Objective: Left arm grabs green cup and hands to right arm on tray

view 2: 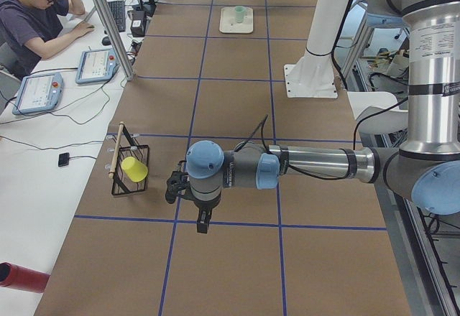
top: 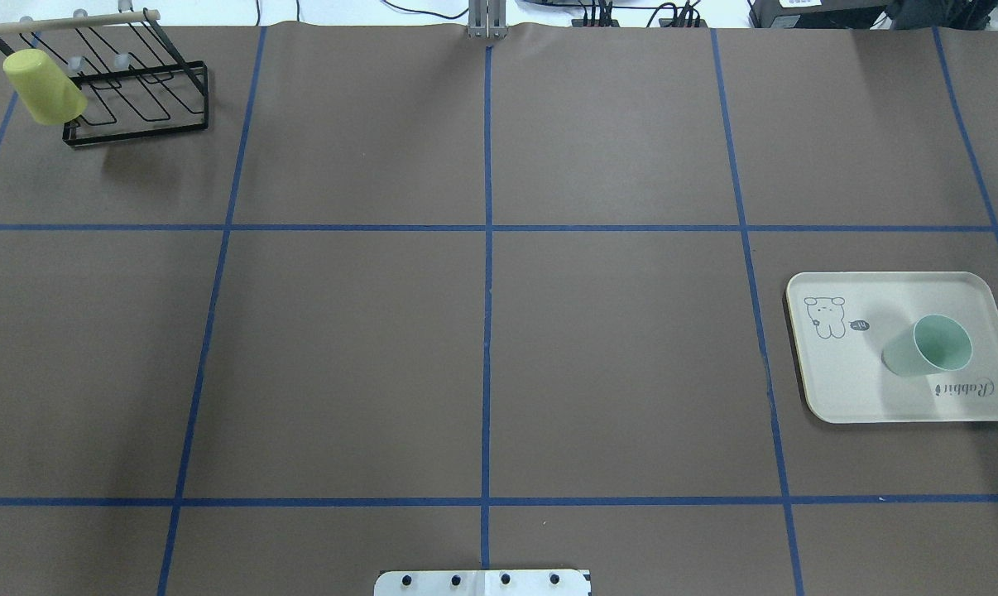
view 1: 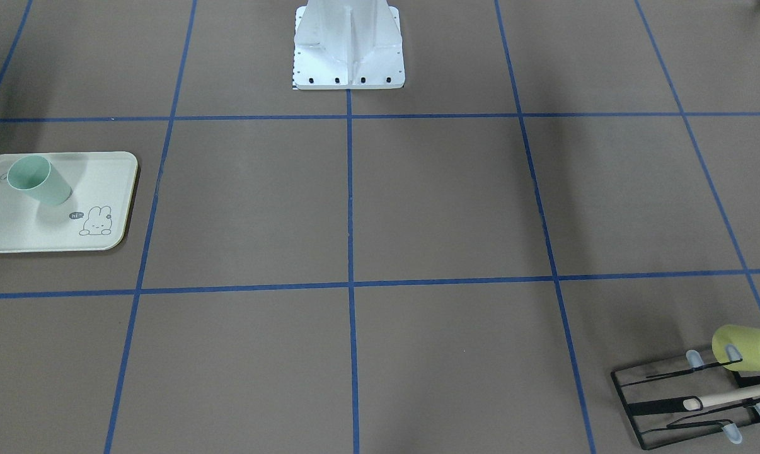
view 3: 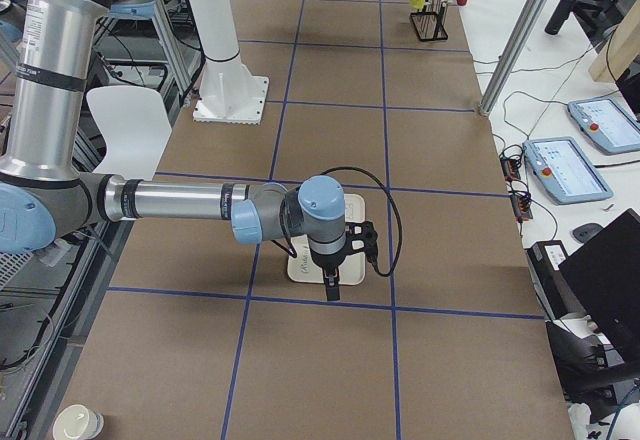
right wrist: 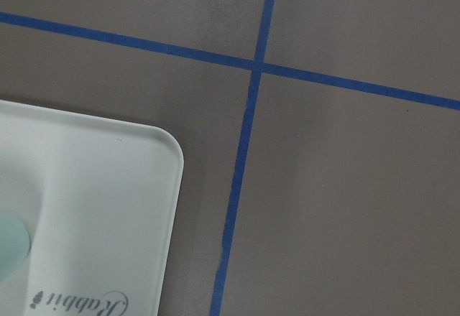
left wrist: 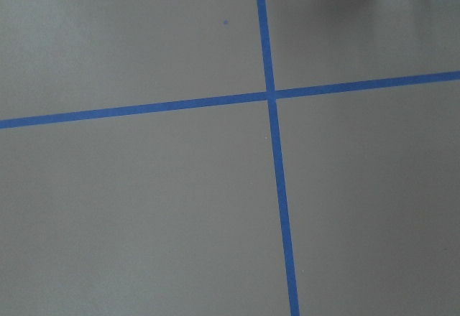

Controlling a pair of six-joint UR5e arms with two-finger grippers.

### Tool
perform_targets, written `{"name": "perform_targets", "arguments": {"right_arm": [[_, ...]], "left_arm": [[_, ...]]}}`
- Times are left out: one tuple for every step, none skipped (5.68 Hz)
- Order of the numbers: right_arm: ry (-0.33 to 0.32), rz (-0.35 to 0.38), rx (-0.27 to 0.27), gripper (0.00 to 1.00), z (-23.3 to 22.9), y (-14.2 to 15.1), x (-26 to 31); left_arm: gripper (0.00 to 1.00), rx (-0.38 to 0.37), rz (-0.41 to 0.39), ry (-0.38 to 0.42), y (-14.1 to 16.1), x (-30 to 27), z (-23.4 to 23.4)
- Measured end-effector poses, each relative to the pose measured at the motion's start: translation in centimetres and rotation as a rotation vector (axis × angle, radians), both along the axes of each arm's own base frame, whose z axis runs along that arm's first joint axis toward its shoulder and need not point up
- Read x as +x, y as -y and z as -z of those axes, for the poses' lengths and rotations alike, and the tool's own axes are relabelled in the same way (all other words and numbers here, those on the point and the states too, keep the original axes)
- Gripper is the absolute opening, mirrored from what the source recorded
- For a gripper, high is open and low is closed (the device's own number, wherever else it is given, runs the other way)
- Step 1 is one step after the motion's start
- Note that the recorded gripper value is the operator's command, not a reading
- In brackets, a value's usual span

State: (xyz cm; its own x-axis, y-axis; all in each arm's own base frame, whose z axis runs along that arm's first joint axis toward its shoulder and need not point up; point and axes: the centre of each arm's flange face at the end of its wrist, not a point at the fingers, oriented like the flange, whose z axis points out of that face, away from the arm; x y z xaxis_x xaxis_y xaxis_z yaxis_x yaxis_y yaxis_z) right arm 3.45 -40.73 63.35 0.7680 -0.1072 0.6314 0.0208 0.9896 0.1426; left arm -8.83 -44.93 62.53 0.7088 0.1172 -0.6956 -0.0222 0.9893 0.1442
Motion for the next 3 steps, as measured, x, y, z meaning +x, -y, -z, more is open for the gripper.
{"name": "perform_targets", "arguments": {"right_arm": [[0.01, -0.02, -0.016, 1.0, 0.16, -0.18, -0.02], [0.034, -0.022, -0.022, 1.0, 0.41, -0.43, -0.14], [0.056, -0.02, -0.025, 1.0, 0.56, -0.55, -0.28]], "left_arm": [[1.0, 0.007, -0.002, -0.002, 0.0, 0.01, 0.28], [1.0, 0.006, -0.003, -0.003, -0.01, 0.05, 0.19], [1.0, 0.003, -0.003, -0.003, -0.05, 0.07, -0.01]]}}
